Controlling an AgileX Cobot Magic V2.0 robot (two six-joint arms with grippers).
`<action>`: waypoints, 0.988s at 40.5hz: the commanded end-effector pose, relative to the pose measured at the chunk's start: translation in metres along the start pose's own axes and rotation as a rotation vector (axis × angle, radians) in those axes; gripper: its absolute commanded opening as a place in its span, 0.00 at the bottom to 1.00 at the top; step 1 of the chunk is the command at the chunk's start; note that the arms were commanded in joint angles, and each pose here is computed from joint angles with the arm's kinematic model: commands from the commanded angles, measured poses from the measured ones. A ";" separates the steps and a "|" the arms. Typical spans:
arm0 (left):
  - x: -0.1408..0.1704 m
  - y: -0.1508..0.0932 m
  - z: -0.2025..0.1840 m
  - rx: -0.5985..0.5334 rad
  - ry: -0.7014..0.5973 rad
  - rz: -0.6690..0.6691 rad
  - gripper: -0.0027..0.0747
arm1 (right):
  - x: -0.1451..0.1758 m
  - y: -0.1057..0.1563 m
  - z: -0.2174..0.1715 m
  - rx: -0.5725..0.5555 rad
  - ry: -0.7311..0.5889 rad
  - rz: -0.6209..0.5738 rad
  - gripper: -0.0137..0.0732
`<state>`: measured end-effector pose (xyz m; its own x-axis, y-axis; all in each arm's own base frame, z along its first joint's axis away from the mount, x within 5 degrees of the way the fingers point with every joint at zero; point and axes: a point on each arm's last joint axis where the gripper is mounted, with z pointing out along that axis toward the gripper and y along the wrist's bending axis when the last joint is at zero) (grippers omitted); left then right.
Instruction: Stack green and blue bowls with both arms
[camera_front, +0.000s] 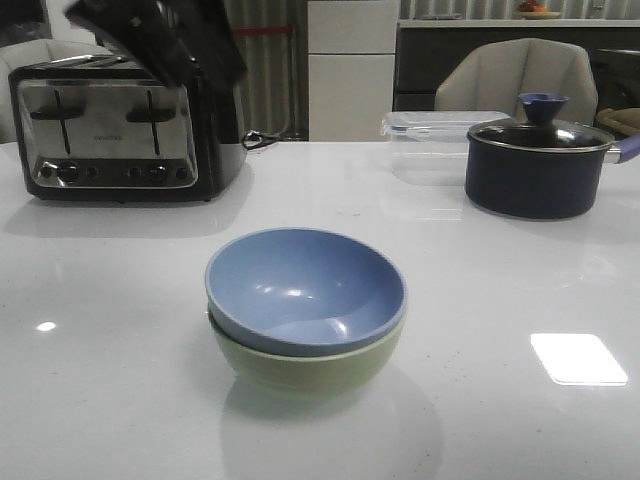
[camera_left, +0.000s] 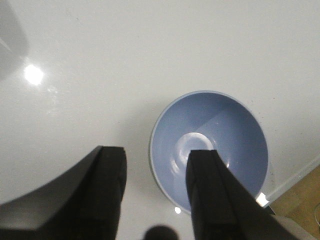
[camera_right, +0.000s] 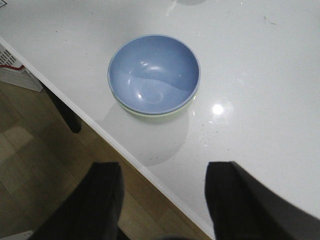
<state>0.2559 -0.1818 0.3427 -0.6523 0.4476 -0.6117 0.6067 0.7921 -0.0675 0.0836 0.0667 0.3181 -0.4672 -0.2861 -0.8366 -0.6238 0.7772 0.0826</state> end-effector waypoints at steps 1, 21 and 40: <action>0.009 -0.005 -0.058 -0.028 -0.163 0.043 0.51 | -0.013 0.000 -0.005 0.007 -0.093 -0.009 0.71; 0.162 -0.009 -0.139 -0.078 -0.516 0.084 0.51 | -0.013 0.000 -0.006 0.010 -0.096 -0.012 0.71; 0.198 -0.007 -0.118 -0.080 -0.522 0.083 0.51 | -0.012 -0.007 -0.005 0.085 -0.076 -0.097 0.49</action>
<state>0.0657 -0.0466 0.2989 -0.3615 0.3193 -0.8760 0.5978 0.8004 0.0451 0.0869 0.0614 0.3169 -0.4277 -0.3542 -0.8317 -0.6140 0.7890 -0.0202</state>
